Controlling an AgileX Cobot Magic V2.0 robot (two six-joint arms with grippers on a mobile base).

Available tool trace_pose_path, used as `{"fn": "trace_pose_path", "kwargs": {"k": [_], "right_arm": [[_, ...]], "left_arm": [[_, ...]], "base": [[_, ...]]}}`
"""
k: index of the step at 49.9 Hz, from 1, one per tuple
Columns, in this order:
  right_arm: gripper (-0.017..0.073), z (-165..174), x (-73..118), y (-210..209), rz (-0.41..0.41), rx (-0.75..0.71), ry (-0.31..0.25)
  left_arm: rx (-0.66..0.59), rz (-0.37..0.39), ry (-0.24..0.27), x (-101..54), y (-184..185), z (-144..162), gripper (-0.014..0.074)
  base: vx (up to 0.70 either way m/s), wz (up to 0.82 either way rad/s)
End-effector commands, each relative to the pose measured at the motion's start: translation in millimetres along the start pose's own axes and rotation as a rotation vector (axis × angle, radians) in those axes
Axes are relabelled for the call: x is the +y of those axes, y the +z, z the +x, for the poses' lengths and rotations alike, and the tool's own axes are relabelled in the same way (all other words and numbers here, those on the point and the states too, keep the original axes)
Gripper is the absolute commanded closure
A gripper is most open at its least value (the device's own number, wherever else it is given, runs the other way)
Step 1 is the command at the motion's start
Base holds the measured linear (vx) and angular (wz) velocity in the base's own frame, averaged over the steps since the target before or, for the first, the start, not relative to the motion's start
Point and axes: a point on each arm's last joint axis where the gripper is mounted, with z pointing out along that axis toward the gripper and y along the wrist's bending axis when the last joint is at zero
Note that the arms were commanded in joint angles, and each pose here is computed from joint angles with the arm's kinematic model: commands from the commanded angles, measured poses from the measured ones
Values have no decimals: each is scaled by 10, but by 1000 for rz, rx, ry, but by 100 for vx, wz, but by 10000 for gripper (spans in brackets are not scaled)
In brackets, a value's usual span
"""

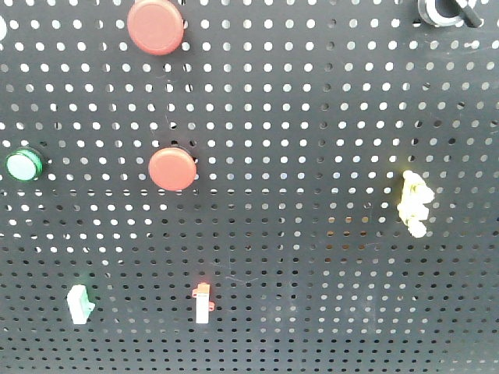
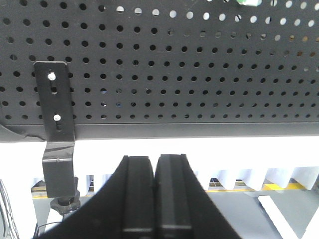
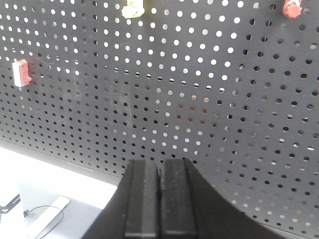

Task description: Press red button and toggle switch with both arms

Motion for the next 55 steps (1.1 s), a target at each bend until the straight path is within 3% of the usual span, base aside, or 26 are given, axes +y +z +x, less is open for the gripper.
{"fn": "trace_pose_path", "kwargs": {"k": [1, 28, 31, 32, 42, 45, 51, 55], "right_arm": [[562, -142, -18, -2, 17, -81, -1], [562, -131, -22, 12, 23, -84, -13], [562, -96, -15, 65, 18, -110, 12], [562, 138, 0, 291, 22, -174, 75], [562, 753, 13, 597, 94, -166, 4], [562, 879, -3, 631, 140, -144, 25], [562, 1089, -47, 665, 238, -119, 136], [562, 1149, -62, 657, 276, -100, 170]], "left_arm": [[-60, 3, -19, 7, 11, 34, 592], [-60, 3, -19, 7, 11, 34, 592], [-60, 3, -19, 7, 11, 34, 592], [-60, 3, -19, 7, 11, 34, 592], [-60, 3, -19, 7, 11, 34, 592], [-60, 3, -19, 7, 11, 34, 592], [-60, 3, -19, 7, 11, 34, 592], [-60, 3, -19, 7, 11, 34, 592]], "base": [[0, 0], [0, 0], [0, 0], [0, 0], [0, 0], [0, 0], [0, 0], [0, 0]]}}
